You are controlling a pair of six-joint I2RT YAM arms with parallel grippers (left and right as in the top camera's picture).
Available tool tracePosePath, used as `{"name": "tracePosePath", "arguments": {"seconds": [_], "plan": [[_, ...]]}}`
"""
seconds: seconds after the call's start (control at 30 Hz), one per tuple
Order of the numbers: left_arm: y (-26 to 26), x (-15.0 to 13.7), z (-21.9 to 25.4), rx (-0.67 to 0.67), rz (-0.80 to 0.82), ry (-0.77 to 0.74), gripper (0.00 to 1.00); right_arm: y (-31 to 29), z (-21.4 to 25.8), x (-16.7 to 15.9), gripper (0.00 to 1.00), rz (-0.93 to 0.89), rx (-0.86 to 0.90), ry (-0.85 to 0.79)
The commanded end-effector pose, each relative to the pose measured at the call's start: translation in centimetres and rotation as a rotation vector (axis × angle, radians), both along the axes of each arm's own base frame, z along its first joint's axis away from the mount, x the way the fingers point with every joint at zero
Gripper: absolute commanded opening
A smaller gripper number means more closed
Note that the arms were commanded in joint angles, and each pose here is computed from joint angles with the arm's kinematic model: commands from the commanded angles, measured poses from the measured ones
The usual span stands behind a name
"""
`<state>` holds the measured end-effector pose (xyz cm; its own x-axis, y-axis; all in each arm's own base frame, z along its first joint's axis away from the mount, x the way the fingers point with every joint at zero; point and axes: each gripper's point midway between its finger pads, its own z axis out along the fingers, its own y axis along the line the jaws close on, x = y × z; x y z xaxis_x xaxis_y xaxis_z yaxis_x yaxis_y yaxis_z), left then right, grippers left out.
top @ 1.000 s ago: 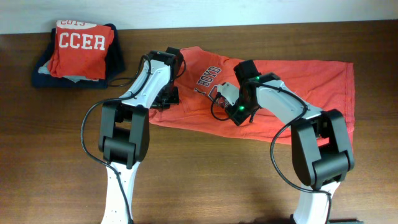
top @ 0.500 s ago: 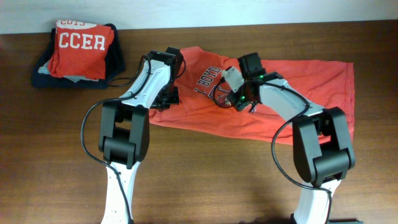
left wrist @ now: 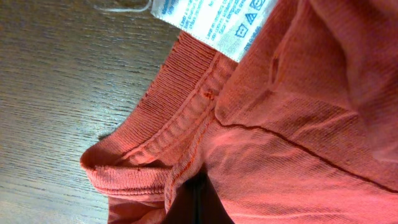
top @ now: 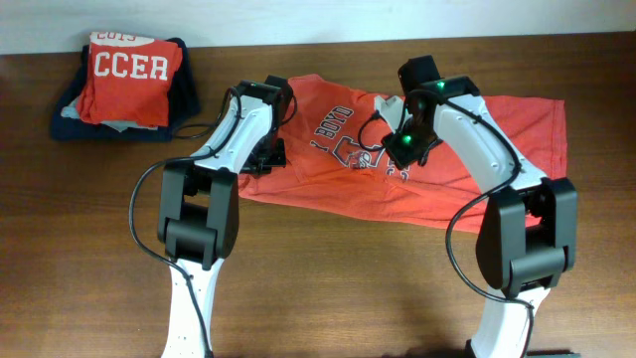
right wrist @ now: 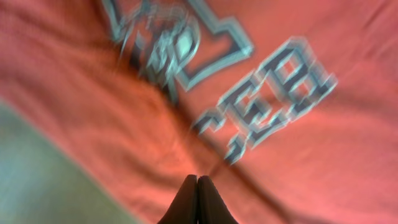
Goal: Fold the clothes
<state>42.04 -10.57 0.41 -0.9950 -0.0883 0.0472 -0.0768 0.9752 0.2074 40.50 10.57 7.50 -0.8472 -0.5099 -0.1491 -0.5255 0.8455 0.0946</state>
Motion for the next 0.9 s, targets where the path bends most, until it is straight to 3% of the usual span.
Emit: {"name": "tracePosePath", "arguments": {"seconds": [0.0,0.1,0.47,0.67,0.87], "plan": [[0.6,-0.5,-1.2,0.028,0.014,0.025,0.01,0.1,-0.2,-2.0,0.04,0.003,0.004,0.068],[0.6,-0.5,-1.2,0.028,0.014,0.025,0.01,-0.2,-2.4,-3.6,0.04,0.005,-0.007,0.123],[0.6,-0.5,-1.1,0.029,0.013,0.025,0.00,-0.5,-6.8,-4.2,0.04,0.003,-0.008,0.108],[0.6,-0.5,-1.1,0.029,0.013,0.025,0.01,-2.0,-7.1,-1.7,0.04,-0.026,-0.058,0.007],[1.0,-0.5,-1.1,0.048,0.010,0.023,0.01,-5.0,-6.7,1.4,0.04,-0.170,-0.058,-0.093]]}}
